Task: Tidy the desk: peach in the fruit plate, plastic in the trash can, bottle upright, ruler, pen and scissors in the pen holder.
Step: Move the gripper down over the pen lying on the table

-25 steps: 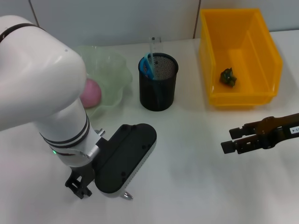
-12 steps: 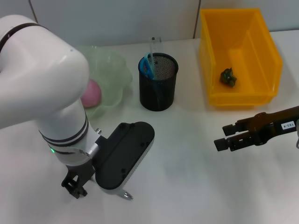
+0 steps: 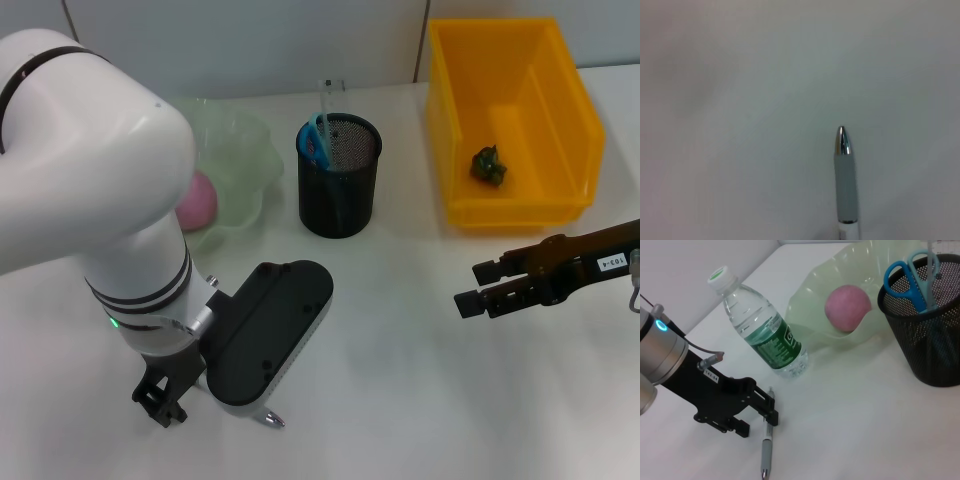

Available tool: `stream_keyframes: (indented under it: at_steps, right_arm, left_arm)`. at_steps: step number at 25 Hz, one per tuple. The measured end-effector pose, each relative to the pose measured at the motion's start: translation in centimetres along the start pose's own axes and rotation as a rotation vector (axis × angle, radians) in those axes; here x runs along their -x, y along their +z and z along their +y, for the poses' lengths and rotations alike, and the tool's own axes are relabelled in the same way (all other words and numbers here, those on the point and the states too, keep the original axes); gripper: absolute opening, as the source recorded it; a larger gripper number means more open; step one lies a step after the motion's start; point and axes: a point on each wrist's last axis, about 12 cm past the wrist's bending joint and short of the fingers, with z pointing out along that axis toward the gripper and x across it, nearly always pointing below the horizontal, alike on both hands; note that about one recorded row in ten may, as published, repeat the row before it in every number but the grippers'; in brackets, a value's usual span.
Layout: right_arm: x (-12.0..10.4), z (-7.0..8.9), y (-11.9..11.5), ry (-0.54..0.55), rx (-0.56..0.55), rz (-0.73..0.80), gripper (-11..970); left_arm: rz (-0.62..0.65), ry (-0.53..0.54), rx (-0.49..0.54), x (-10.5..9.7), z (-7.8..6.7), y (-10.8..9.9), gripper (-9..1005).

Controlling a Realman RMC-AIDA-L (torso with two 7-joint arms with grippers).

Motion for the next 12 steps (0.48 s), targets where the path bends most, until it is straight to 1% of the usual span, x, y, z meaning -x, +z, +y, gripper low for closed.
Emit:
stream_keyframes:
  at_steps: [12]
  right_arm:
    - [0.12, -0.05, 0.17, -0.003, -0.005, -0.003, 839]
  left_arm:
    - [-0.007, 0.001, -0.001, 0.11, 0.02, -0.04, 496]
